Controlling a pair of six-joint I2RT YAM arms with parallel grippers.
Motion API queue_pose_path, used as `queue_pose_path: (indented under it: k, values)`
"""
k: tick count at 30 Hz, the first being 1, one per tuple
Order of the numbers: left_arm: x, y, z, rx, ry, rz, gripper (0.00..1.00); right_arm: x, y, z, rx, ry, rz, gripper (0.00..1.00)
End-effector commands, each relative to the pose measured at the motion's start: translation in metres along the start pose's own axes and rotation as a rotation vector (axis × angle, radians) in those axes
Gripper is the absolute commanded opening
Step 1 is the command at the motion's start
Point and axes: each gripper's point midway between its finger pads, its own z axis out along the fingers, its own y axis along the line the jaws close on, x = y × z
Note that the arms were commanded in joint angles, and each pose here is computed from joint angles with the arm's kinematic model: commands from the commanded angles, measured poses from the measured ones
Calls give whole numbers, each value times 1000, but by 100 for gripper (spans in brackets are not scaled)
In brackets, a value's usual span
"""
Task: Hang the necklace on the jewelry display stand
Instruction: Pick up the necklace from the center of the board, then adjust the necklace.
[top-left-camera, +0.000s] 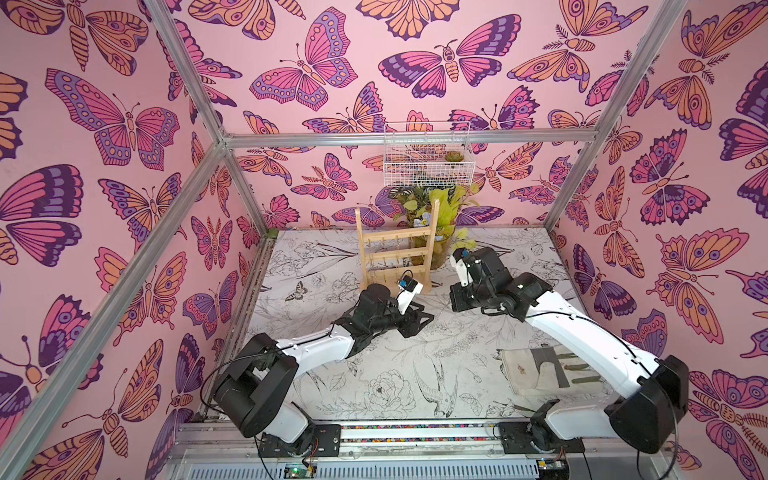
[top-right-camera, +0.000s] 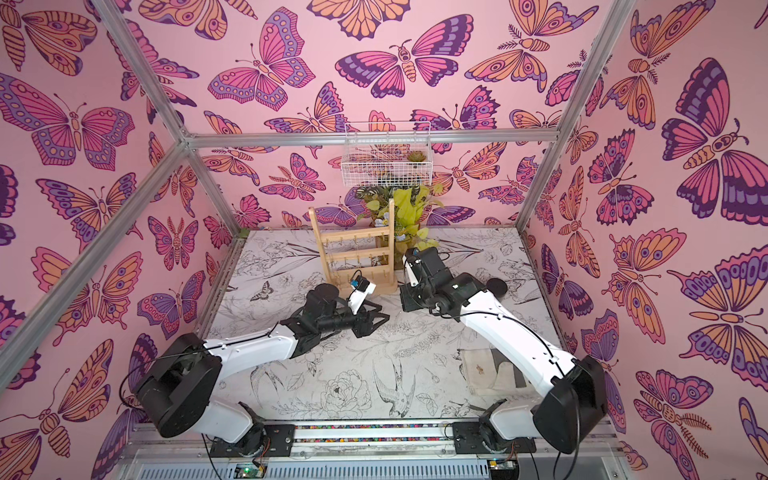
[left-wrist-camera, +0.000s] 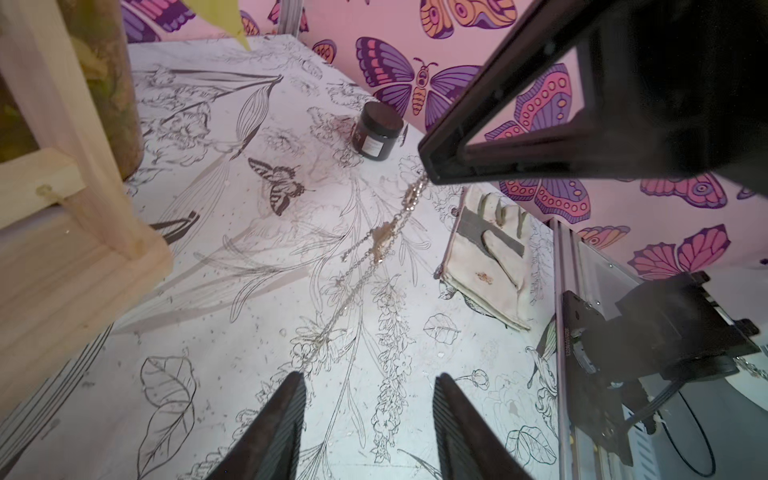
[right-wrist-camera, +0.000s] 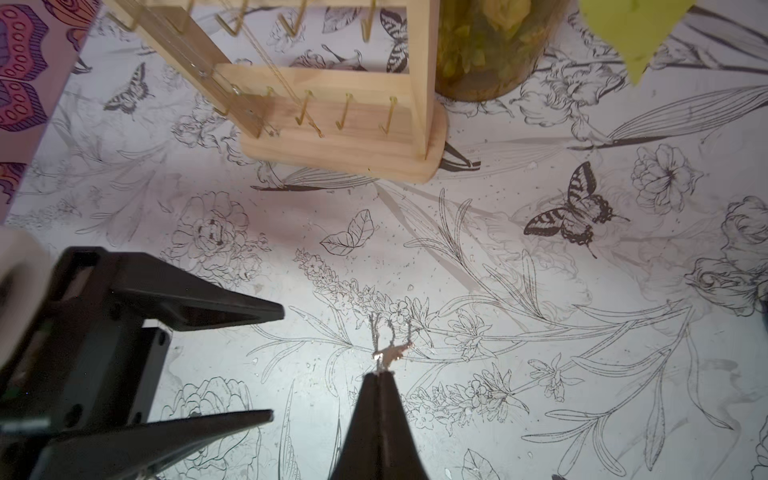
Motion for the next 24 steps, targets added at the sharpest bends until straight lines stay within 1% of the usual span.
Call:
queue_pose_path:
  k: [1,10,16,24]
  values:
    - [-17,-15,2,91,-45,76,52,-13,13,-27,-33,-47,-31,0]
    - [-29,-26,5,155,-70,111,53,-37,39,-63,-90,-132,-91,0]
    - [-37,-25,4,136,-99,124,53,-45,58,-79,-134,-159,-123,0]
    - [-40,-22,2,106,-112,132,53,-50,77,-88,-180,-172,-145,0]
